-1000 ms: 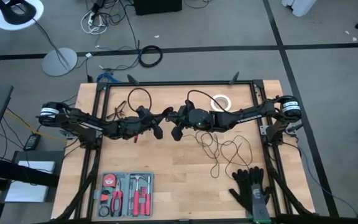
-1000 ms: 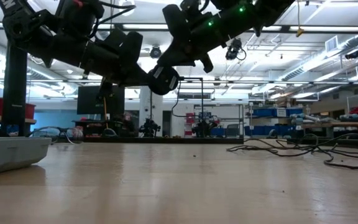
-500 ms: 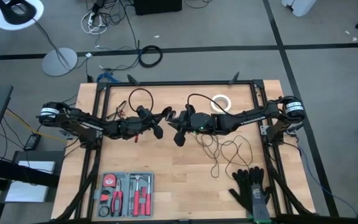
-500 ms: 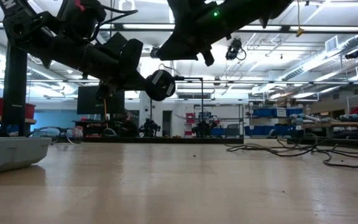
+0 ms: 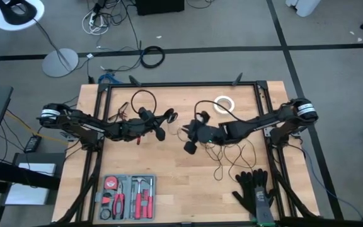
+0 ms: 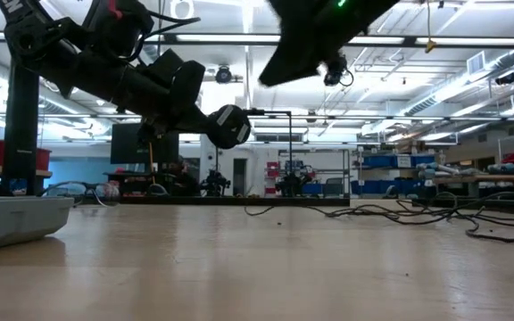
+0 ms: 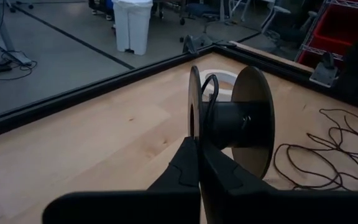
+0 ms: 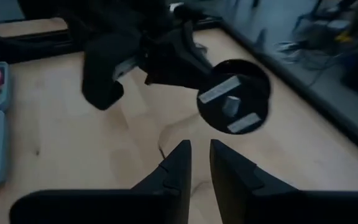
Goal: Coil cords
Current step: Coil the black wire on the black spool
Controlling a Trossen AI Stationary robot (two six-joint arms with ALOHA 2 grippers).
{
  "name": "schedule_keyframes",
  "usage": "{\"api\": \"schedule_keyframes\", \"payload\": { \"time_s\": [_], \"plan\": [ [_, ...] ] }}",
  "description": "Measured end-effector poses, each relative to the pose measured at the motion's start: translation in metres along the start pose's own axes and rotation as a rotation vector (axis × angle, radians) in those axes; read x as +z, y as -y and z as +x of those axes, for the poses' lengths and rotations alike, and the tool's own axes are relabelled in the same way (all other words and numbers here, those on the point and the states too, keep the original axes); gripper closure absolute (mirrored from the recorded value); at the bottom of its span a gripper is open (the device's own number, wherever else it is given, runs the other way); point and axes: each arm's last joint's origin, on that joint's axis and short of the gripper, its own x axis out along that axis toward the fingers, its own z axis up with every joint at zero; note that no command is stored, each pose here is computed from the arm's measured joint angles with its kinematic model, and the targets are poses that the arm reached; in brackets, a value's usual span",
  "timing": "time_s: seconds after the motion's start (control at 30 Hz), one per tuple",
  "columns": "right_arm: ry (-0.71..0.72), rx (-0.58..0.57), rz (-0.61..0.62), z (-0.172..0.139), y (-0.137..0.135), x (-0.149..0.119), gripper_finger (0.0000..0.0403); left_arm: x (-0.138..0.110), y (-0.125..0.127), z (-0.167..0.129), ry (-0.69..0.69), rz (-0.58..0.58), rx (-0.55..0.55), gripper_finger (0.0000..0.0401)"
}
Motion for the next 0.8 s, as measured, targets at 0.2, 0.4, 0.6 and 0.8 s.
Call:
{"api": "schedule_keyframes", "payload": {
  "time_s": [0.2,0.4,0.6,0.8],
  "plan": [
    [0.04,-0.189,-0.01,-0.024,-0.002,-0.013,0.0345,0.0,0.0,0.0,0.004,-0.002,-0.001,0.0401],
    [0.062,-0.185,0.202,-0.005,0.01,-0.069,0.0342,0.0,0.0,0.0,0.003,-0.002,-0.001,0.0401],
    [0.103,0.072,0.387,0.012,0.038,-0.098,0.0338,0.0,0.0,0.0,-0.001,0.0,-0.001,0.0401],
    [0.084,0.127,0.195,0.027,0.057,-0.091,0.0322,0.0,0.0,0.0,-0.004,0.003,0.0,0.0401]
  ]
}}
